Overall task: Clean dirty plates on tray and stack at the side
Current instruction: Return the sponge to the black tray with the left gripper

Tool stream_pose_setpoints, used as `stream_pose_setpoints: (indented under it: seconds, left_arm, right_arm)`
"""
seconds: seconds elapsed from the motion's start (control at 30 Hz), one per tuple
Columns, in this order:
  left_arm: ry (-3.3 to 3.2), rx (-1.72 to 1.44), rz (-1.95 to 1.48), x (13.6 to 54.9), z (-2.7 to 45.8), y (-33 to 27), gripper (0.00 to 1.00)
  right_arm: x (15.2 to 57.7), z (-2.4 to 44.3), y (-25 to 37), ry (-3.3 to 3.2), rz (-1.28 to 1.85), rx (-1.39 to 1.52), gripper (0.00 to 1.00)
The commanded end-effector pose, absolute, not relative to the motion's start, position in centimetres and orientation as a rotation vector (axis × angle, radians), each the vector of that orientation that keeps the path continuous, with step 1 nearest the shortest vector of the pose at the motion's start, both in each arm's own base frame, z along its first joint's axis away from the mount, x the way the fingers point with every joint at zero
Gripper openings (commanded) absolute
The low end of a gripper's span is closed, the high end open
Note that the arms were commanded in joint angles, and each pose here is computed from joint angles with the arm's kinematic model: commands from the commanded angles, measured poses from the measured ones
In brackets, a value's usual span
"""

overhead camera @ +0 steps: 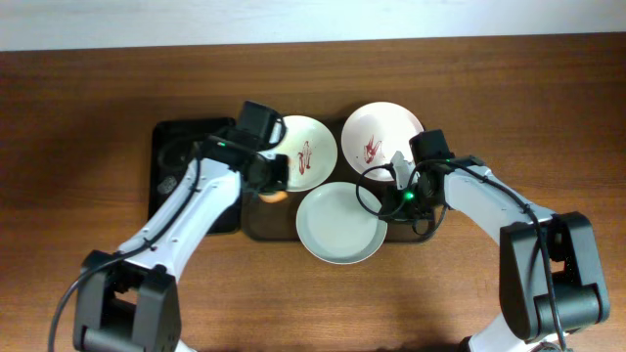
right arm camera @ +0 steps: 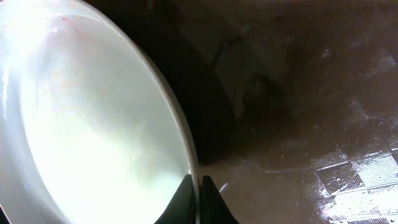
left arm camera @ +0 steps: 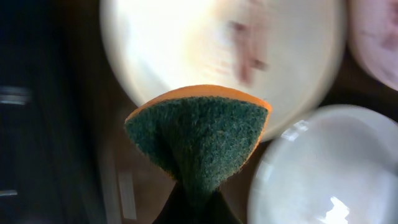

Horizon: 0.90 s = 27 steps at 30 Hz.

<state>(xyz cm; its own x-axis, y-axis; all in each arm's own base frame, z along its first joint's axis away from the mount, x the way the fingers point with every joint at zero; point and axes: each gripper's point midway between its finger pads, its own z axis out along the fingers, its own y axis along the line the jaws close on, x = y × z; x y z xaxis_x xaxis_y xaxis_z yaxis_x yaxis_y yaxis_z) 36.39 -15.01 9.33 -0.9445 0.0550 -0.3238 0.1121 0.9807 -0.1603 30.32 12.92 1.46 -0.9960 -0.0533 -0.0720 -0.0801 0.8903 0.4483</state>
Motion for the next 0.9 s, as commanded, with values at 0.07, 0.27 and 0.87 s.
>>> stream_pose_setpoints:
  seconds: [0.07,0.27,0.87]
  left_arm:
    - [2.675,0.048,0.244,39.8,11.3,-4.8,0.00]
    - [2.728,-0.024,0.288,40.3,9.1,-0.9,0.00]
    - [2.896,0.033,0.276,40.0,1.9,-0.3,0.42]
  right_arm:
    - [30.7,1.9,13.3,2.984,0.723,-0.118,0.04]
    - [30.7,1.9,13.3,2.985,0.723,-0.118,0.04]
    - [30.7,1.9,13.3,2.984,0.724,-0.118,0.04]
